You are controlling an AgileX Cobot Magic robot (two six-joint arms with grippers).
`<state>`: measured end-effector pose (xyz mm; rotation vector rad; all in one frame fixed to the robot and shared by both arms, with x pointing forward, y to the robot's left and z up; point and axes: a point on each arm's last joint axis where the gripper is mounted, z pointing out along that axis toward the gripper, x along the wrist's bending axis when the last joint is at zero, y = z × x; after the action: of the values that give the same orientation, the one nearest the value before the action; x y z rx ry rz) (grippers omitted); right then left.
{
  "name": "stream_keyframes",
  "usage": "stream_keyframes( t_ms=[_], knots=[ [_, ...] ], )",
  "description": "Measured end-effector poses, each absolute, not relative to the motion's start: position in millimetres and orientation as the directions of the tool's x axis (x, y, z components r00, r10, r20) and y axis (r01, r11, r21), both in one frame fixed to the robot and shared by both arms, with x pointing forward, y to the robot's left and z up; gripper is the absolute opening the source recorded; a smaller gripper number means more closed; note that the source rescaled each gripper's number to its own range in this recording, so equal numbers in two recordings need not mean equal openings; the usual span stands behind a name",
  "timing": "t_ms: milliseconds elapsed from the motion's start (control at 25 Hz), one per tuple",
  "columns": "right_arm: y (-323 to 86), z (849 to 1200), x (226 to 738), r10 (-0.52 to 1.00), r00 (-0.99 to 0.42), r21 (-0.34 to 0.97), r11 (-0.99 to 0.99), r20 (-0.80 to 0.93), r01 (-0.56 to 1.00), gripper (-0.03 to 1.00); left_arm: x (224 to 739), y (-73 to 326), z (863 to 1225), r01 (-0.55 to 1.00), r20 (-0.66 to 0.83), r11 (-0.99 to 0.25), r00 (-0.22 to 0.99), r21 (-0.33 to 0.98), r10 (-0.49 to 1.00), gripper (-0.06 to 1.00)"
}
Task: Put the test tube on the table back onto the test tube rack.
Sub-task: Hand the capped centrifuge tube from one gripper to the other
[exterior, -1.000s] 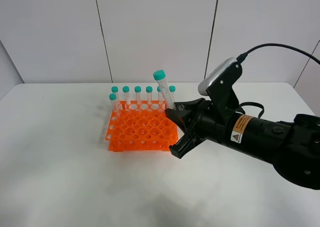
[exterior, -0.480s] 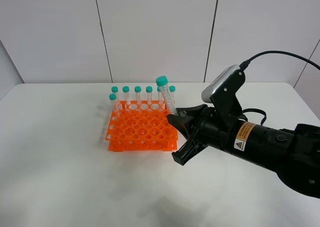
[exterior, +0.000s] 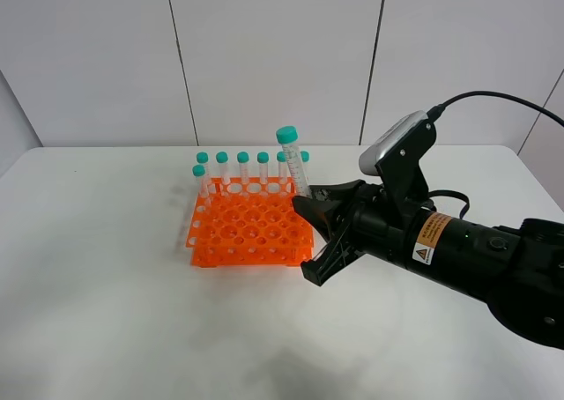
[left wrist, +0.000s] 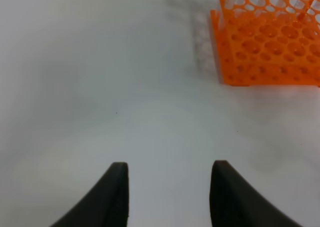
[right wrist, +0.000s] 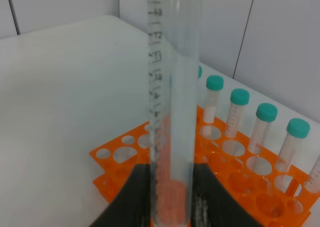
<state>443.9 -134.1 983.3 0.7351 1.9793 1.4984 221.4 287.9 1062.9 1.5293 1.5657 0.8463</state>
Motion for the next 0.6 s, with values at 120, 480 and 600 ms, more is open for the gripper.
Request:
stream_keyframes(
  t_ms=[120, 480, 600],
  knots=[
    [-133.0, 983.9, 443.0, 0.691, -0.714, 0.968, 0.238, -0.111, 0.08, 0.02, 221.4, 287.9, 1062.9, 0.482, -0.077, 0.057, 0.022, 0.874, 0.997, 0.89],
    [-132.7, 983.4, 441.3, 0.681, -0.723, 0.969, 0.237, -0.117, 0.067, 0.02, 221.4, 287.9, 1062.9, 0.482, -0.077, 0.057, 0.022, 0.874, 0.997, 0.89],
    [-132.7, 983.4, 441.3, 0.681, -0.723, 0.969, 0.237, -0.116, 0.067, 0.02, 221.4, 287.9, 1062.9, 0.482, -0.077, 0.057, 0.022, 0.874, 0.997, 0.89]
  ],
)
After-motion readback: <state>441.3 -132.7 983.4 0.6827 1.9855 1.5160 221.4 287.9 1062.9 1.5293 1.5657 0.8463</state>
